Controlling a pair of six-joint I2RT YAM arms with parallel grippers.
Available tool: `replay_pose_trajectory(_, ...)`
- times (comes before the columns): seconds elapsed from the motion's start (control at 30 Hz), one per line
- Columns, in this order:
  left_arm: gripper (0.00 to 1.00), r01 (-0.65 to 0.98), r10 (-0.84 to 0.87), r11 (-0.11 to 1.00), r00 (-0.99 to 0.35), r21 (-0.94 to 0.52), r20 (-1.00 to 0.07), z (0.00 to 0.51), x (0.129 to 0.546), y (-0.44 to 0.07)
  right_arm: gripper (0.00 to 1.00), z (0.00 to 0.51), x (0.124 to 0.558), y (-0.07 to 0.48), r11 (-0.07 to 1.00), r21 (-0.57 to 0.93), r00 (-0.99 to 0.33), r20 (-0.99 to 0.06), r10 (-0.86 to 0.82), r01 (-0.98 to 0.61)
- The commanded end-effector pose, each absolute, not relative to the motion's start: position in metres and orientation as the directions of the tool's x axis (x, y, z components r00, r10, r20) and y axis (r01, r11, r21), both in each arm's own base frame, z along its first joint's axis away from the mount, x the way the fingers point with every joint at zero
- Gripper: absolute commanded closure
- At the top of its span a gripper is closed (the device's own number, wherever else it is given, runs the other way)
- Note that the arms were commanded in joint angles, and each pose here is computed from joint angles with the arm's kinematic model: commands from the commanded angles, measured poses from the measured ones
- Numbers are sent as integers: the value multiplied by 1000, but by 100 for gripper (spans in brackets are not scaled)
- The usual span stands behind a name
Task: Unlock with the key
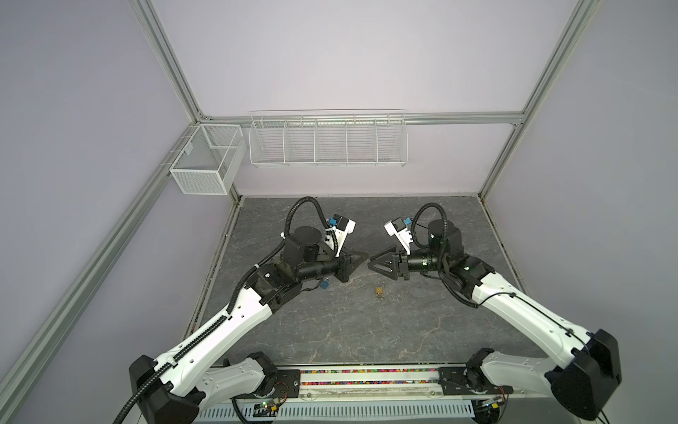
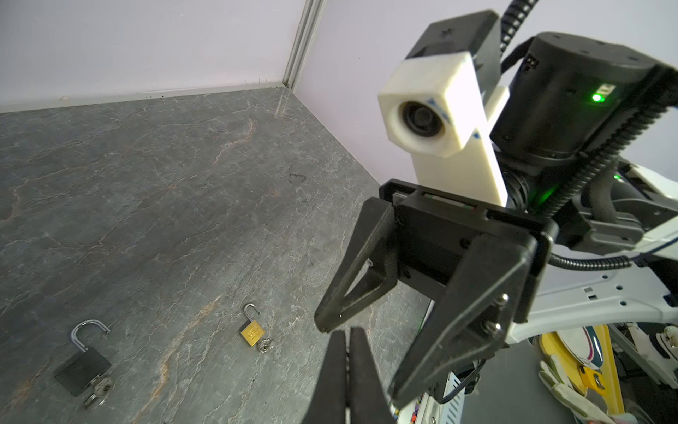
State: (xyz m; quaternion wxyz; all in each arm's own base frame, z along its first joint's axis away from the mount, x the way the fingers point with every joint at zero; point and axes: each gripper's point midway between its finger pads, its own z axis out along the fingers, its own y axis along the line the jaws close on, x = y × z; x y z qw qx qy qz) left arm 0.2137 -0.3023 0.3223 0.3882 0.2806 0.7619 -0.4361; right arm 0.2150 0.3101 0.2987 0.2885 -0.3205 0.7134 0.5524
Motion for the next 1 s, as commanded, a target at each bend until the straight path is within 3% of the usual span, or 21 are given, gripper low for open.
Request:
replay_pose_trajectory(0.0, 100, 820, 113, 419, -474, -390, -873, 336, 208, -303, 54, 311, 210, 313, 106, 569, -579, -803, -140, -815)
replay_pose_trajectory(0.57, 100, 836, 98, 377, -463, -398, -881, 345, 208, -311, 74, 301, 205, 312, 89, 565, -572, -803, -168, -820)
replay_pose_trajectory(0.97, 100, 839, 86, 365, -463, -404, -882, 349, 206, -311, 82, 302, 203, 309, 101, 548, -557, -812, -175, -830)
